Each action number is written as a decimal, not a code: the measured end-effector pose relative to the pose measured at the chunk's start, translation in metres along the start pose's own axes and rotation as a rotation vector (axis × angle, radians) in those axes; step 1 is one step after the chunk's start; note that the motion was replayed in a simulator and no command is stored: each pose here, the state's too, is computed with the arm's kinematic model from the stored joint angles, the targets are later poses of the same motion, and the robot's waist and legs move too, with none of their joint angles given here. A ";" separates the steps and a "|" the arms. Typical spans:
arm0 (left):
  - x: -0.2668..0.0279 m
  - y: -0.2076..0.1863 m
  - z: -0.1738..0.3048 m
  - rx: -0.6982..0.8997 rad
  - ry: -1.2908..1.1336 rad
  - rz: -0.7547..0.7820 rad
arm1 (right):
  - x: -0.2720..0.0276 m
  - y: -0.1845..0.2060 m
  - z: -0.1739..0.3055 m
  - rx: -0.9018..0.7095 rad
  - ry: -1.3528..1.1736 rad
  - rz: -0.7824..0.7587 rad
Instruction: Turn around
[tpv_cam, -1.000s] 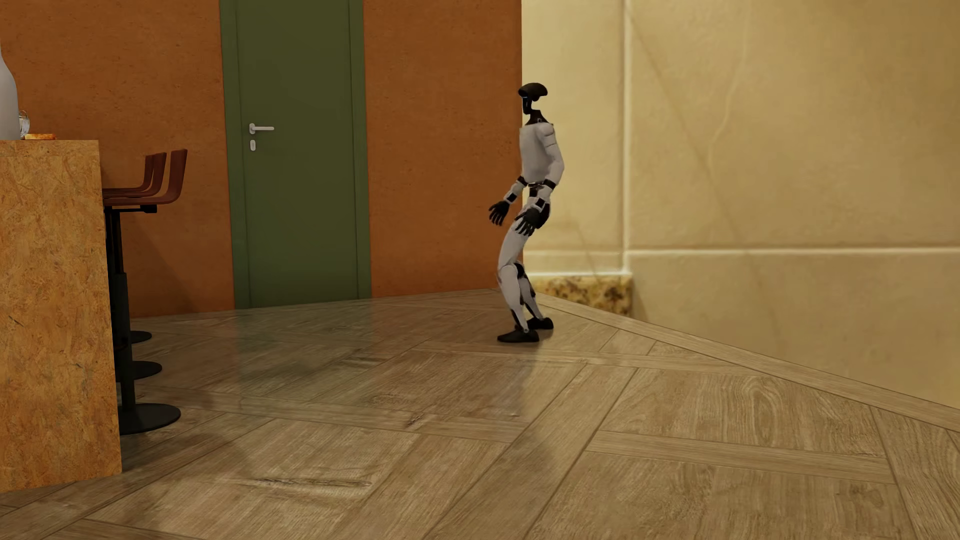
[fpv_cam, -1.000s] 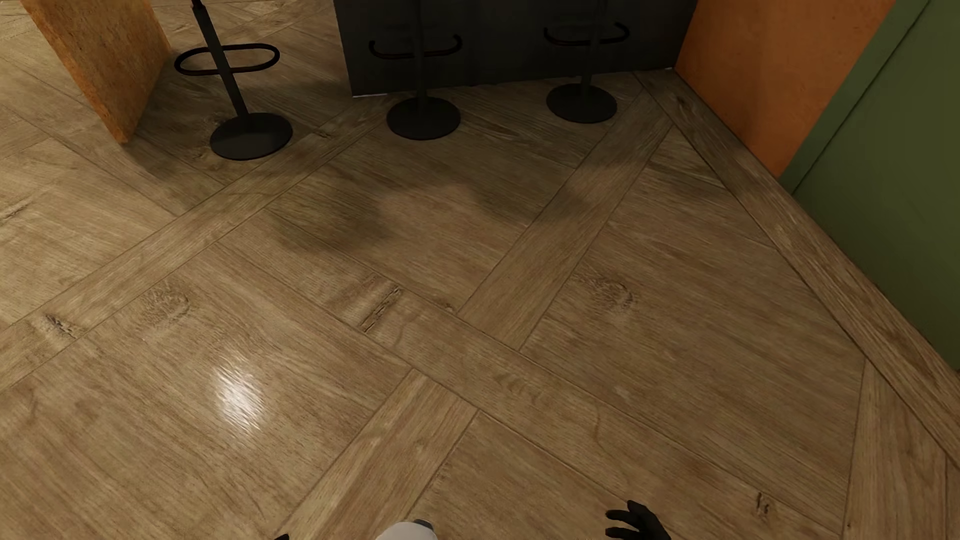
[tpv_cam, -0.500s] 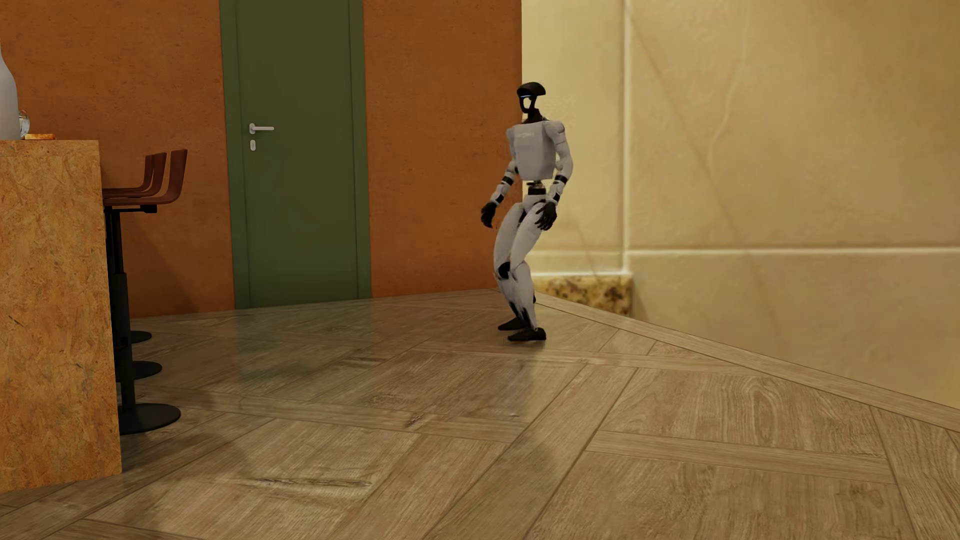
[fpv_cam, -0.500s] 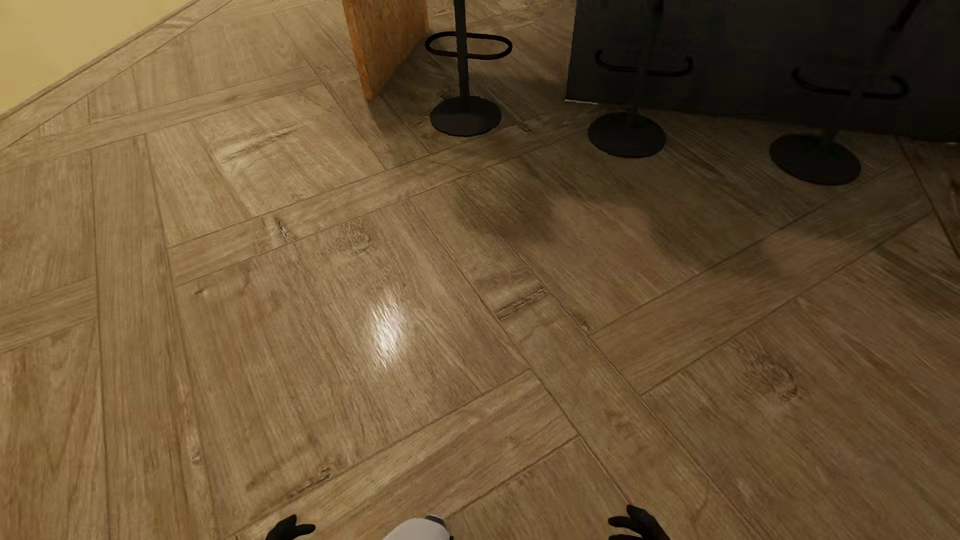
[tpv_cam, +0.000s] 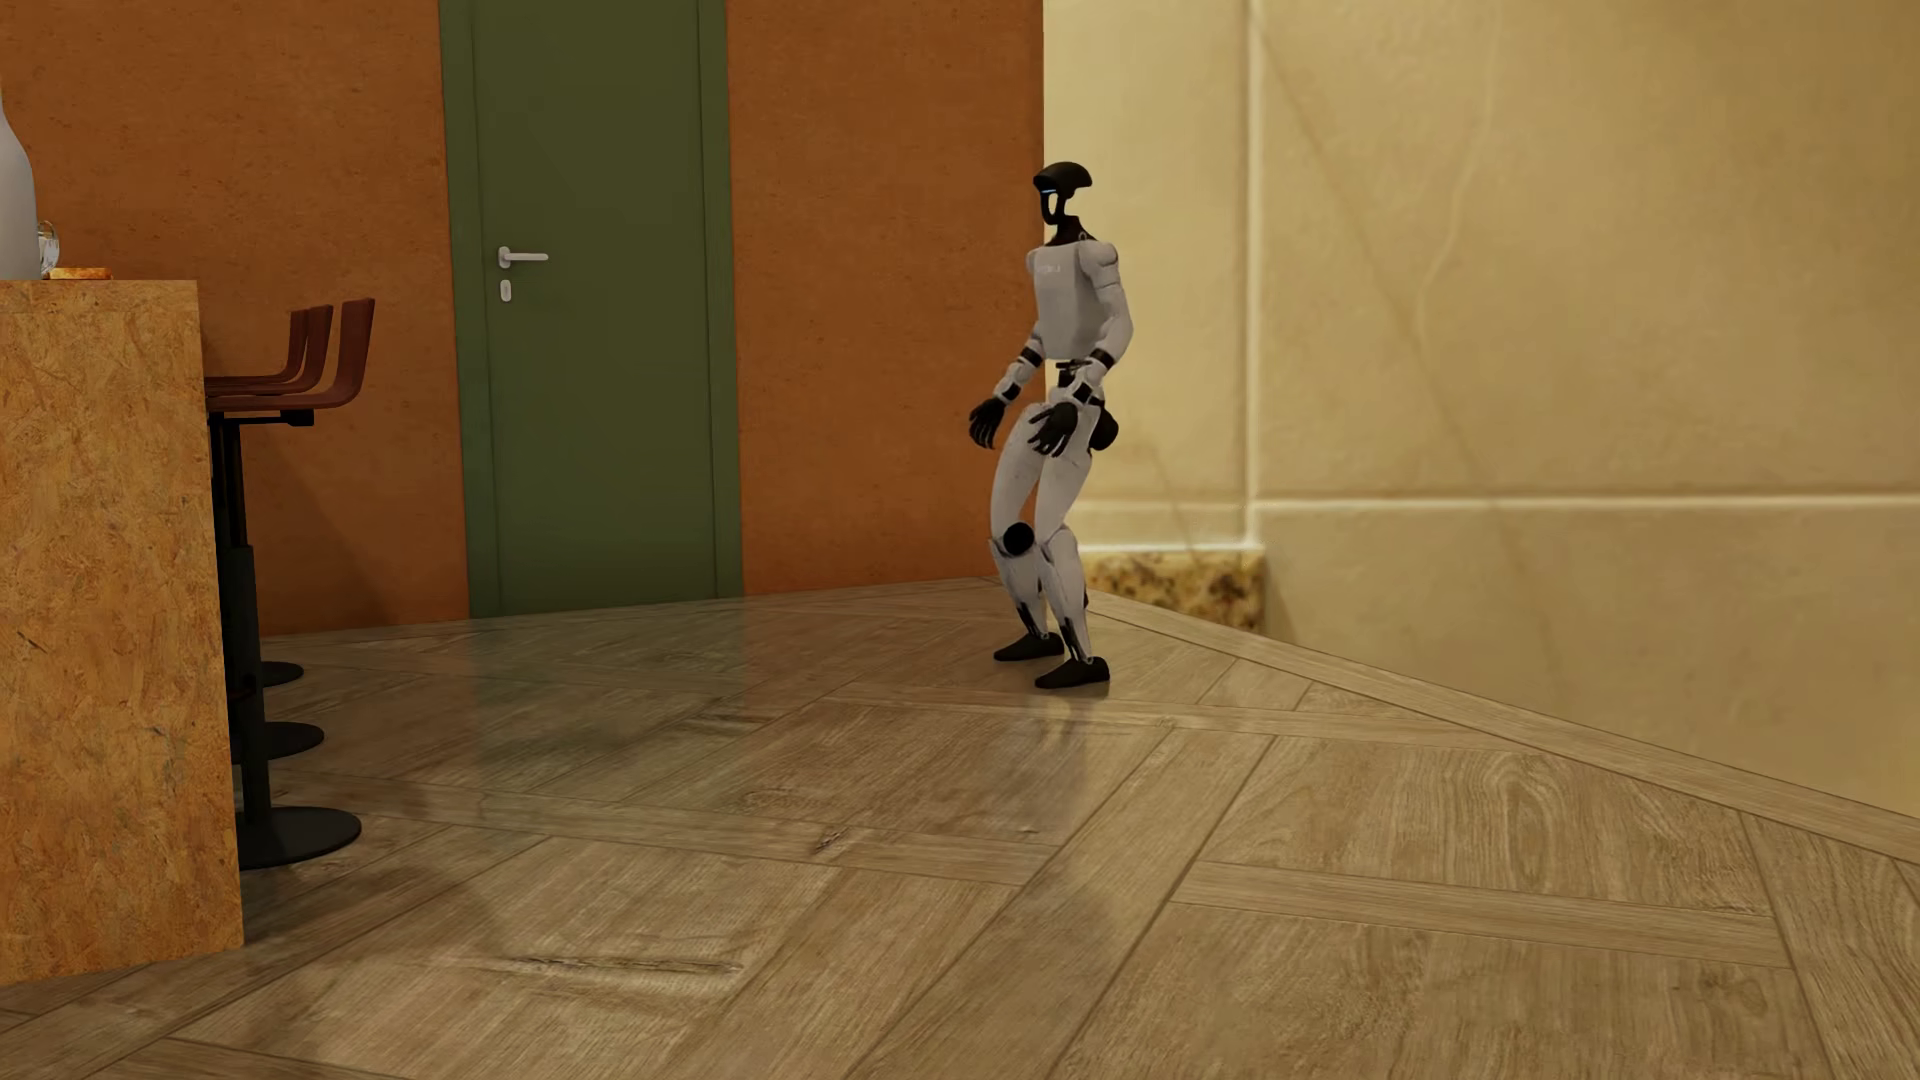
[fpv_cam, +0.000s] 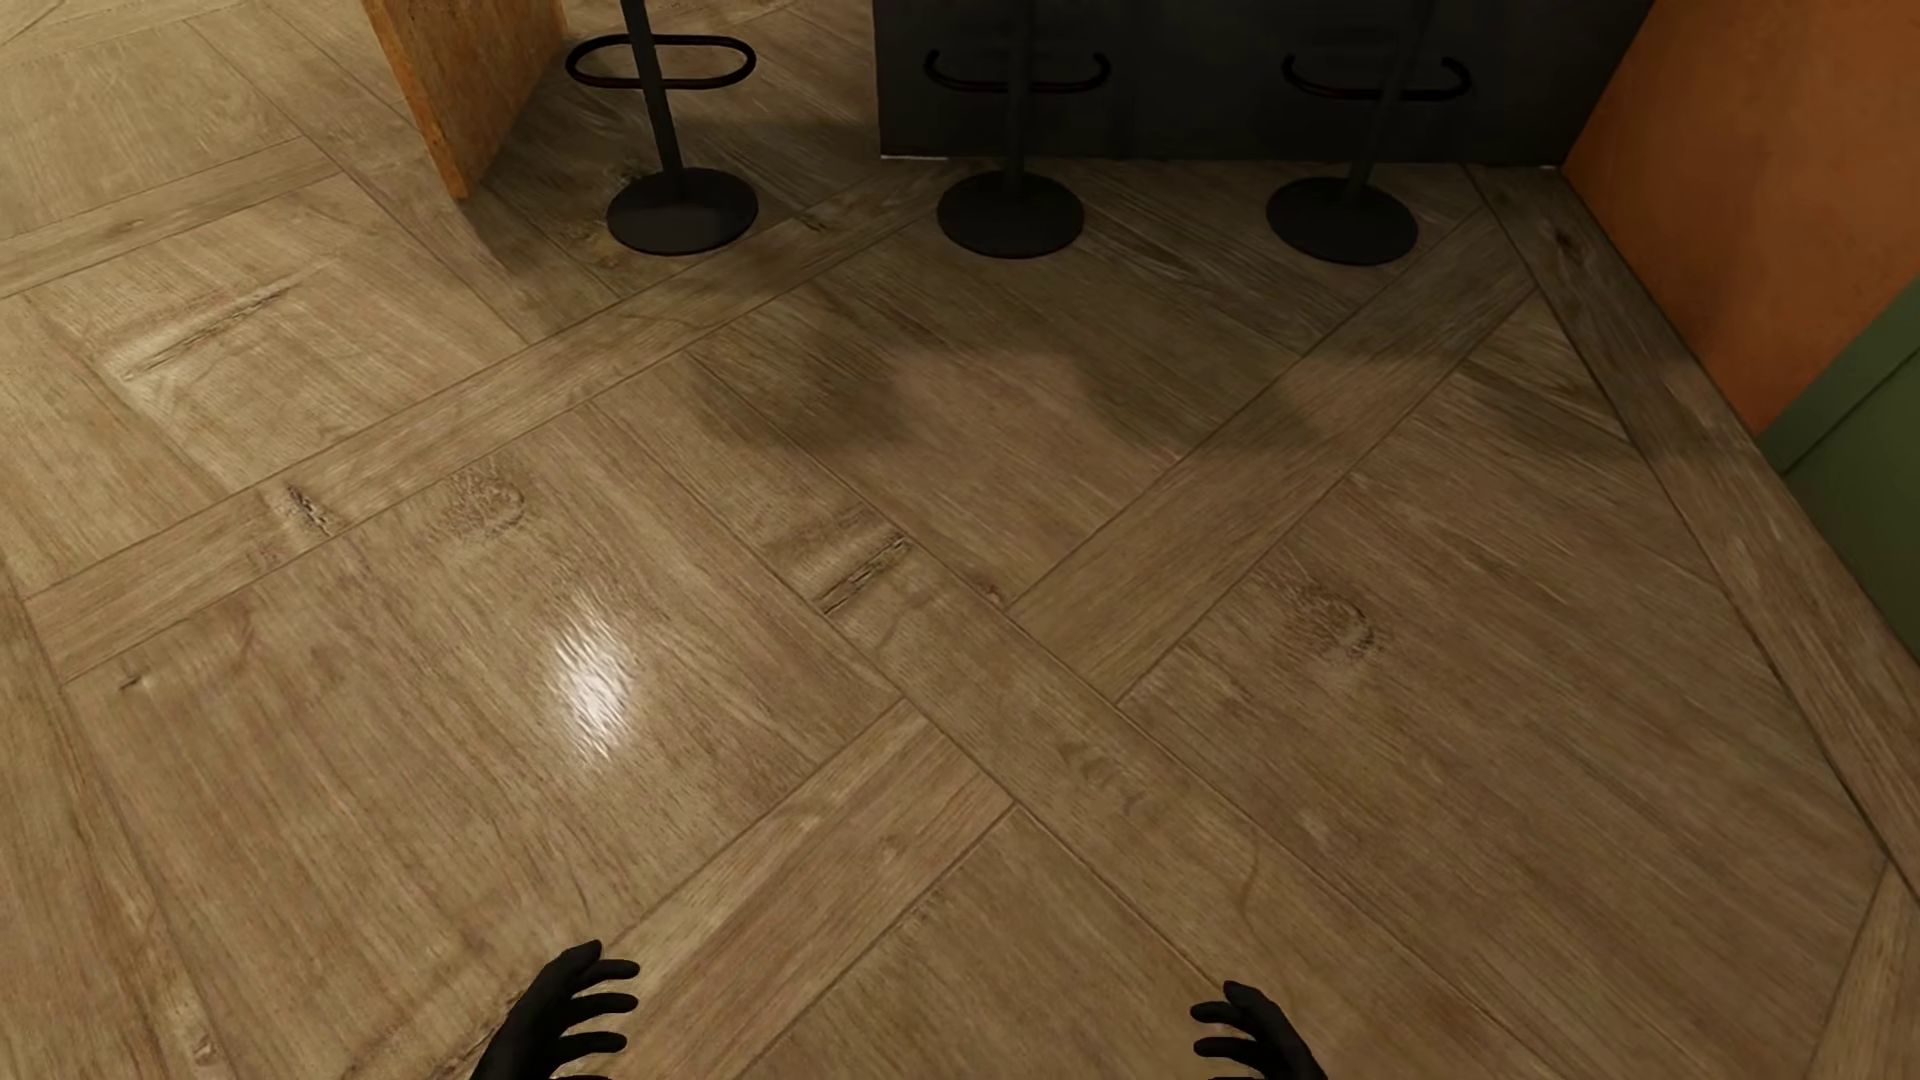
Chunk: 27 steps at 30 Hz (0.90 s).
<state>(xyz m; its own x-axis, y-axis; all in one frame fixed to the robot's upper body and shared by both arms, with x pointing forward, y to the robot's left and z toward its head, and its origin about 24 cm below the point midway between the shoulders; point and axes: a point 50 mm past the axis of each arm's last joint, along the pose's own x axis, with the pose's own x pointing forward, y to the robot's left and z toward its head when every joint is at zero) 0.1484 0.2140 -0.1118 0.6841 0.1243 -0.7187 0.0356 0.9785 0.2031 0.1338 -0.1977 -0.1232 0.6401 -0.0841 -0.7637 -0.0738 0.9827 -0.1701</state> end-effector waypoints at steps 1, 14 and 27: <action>0.001 -0.002 0.002 0.007 -0.017 -0.007 | 0.000 0.001 -0.004 0.016 0.007 0.008; -0.001 -0.007 -0.005 -0.042 0.000 -0.027 | 0.000 0.000 -0.006 0.067 0.018 -0.015; -0.002 -0.009 0.000 -0.090 -0.027 0.016 | 0.004 -0.007 0.009 0.053 -0.032 -0.063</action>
<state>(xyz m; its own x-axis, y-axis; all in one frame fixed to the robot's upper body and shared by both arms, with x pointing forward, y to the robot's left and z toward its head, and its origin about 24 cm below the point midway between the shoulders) 0.1468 0.2048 -0.1126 0.7034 0.1372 -0.6974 -0.0409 0.9874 0.1530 0.1442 -0.2034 -0.1194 0.6664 -0.1417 -0.7320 0.0073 0.9830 -0.1836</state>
